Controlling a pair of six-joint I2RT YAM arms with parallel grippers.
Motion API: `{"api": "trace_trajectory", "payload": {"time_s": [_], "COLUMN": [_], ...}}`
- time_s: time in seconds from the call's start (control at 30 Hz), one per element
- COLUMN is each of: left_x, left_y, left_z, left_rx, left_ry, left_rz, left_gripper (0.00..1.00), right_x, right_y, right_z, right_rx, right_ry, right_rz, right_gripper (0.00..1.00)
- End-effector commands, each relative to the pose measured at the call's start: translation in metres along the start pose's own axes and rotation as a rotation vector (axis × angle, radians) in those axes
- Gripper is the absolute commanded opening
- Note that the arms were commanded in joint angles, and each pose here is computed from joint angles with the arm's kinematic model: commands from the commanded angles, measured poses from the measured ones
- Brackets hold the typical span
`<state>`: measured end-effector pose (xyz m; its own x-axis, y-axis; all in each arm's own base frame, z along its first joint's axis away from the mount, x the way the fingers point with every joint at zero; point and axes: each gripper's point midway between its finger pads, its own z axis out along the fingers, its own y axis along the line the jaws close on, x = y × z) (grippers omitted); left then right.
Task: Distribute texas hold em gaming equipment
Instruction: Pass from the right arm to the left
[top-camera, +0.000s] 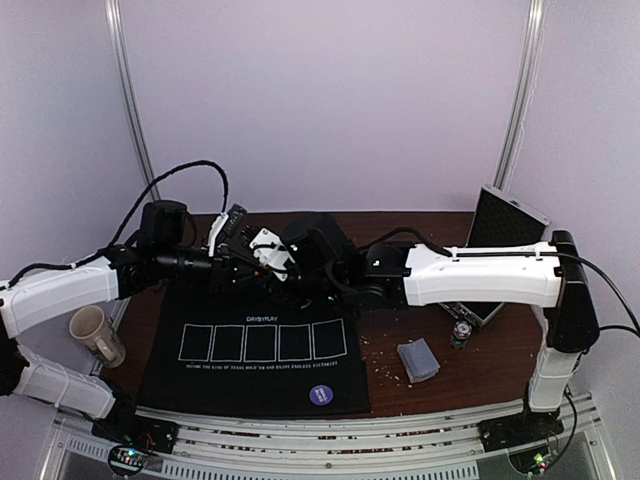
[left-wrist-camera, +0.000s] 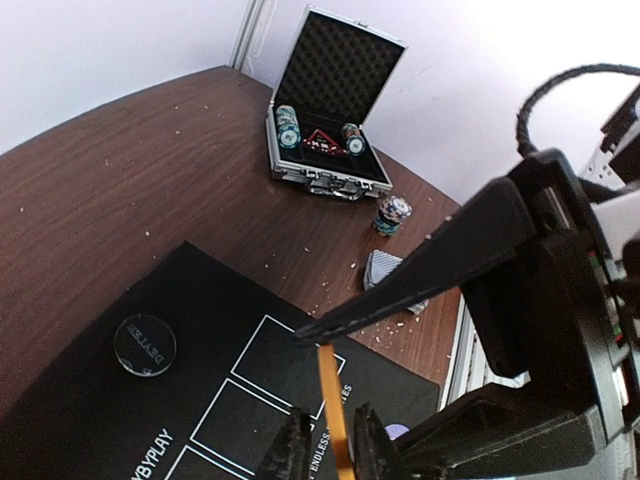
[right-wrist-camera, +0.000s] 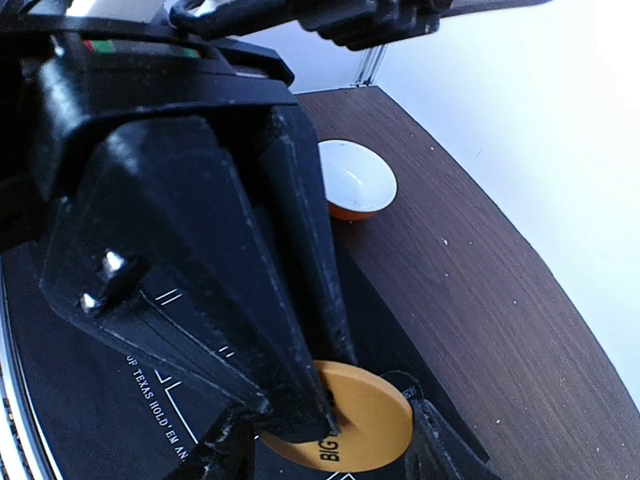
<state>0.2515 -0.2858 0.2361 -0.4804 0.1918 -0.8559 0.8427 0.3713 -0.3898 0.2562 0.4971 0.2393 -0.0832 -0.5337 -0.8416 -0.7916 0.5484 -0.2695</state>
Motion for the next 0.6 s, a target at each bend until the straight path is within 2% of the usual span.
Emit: {"api": "trace_trajectory", "payload": {"time_s": [0.0, 0.03, 0.13, 0.27, 0.43, 0.57], "left_x": [-0.002, -0.002, -0.002, 0.002, 0.042, 0.097], "left_y": [-0.013, -0.013, -0.013, 0.007, 0.046, 0.055], "left_z": [-0.001, -0.002, -0.002, -0.005, -0.026, -0.054], "left_rx": [0.052, 0.054, 0.045, -0.073, -0.26, -0.396], "left_ry": [-0.012, -0.012, -0.014, -0.01, 0.057, 0.141], "left_rz": [0.034, 0.034, 0.022, -0.081, -0.353, -0.592], "left_gripper": [0.09, 0.02, 0.0, 0.0, 0.0, 0.0], "right_x": [-0.009, -0.009, -0.006, 0.001, 0.009, 0.018], "right_y": [-0.002, -0.001, -0.001, -0.007, -0.019, -0.03], "right_z": [0.0, 0.001, 0.0, -0.004, -0.027, -0.05], "right_rx": [0.021, 0.02, 0.023, 0.044, 0.071, 0.053], "right_ry": [-0.016, -0.013, 0.0, 0.028, 0.035, 0.009], "right_rz": [-0.01, -0.014, -0.021, -0.02, 0.056, 0.137], "right_gripper": [0.32, 0.32, 0.33, 0.48, 0.71, 0.78]}}
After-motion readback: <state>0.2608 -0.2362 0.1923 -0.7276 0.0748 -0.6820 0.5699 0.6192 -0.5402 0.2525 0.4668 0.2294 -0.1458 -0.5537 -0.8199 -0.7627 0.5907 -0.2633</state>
